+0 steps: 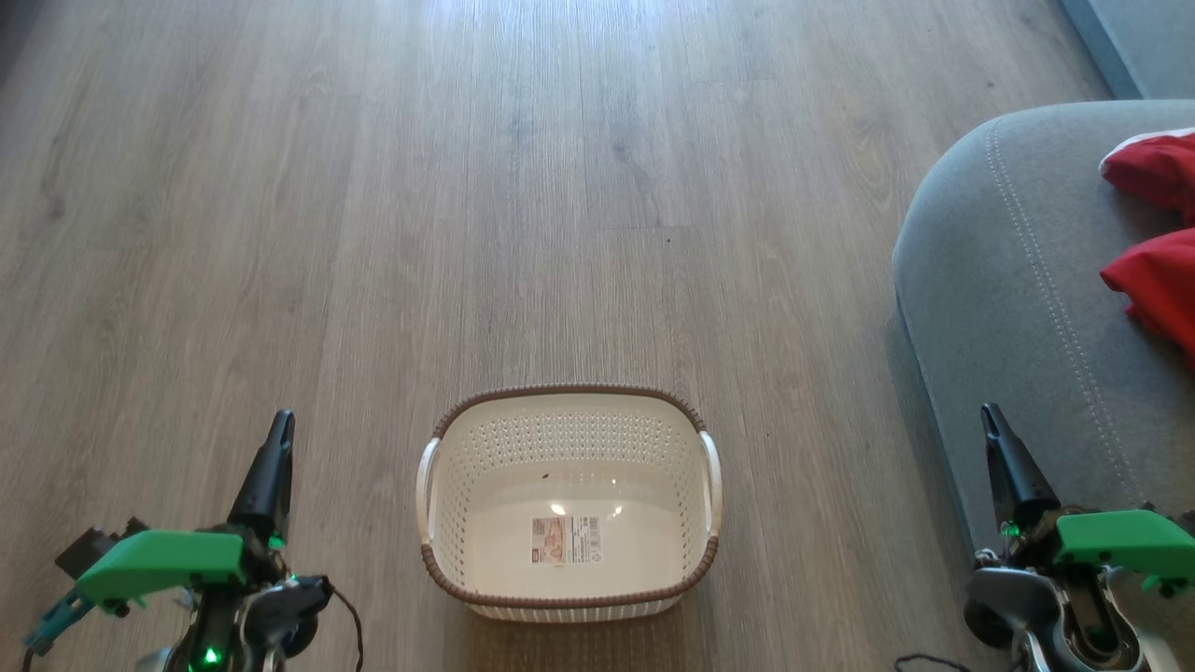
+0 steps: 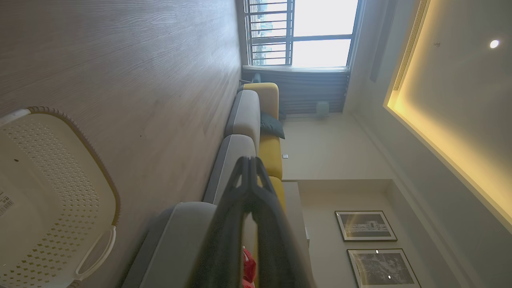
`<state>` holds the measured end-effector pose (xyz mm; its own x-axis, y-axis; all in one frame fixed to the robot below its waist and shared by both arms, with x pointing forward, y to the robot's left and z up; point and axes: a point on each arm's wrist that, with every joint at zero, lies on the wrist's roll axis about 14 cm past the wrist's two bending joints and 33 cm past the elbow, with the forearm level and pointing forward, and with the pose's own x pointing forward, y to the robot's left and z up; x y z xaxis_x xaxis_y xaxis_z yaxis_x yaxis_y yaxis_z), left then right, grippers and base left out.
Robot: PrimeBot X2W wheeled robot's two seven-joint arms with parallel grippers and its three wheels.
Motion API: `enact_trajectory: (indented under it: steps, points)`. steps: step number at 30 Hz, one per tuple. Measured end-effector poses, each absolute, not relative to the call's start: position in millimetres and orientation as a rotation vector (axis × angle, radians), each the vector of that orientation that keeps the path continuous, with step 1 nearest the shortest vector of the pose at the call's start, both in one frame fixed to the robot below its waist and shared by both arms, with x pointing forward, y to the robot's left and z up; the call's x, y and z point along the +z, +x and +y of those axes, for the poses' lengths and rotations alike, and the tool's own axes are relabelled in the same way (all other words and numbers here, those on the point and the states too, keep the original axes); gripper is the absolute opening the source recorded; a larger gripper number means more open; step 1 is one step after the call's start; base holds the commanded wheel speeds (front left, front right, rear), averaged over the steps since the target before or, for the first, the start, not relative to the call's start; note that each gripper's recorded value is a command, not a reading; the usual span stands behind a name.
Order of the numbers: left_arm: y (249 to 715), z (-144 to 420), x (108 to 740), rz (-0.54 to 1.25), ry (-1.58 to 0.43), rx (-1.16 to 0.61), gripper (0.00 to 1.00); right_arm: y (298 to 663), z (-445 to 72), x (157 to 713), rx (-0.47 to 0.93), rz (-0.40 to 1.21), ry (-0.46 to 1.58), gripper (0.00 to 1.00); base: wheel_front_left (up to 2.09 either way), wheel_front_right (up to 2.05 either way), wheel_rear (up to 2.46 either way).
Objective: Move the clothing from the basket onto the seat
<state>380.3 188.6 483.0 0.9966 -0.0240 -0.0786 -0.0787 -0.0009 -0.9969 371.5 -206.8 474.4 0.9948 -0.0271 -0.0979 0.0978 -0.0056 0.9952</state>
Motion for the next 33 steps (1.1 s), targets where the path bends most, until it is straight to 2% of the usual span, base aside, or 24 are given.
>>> enact_trajectory:
  steps: [33]
  points:
    - [380.3,188.6,483.1,0.08,-1.572,0.043,0.0,371.5,-207.0,474.5,-0.099,0.055,1.574,0.0,0.0,0.0,0.0]
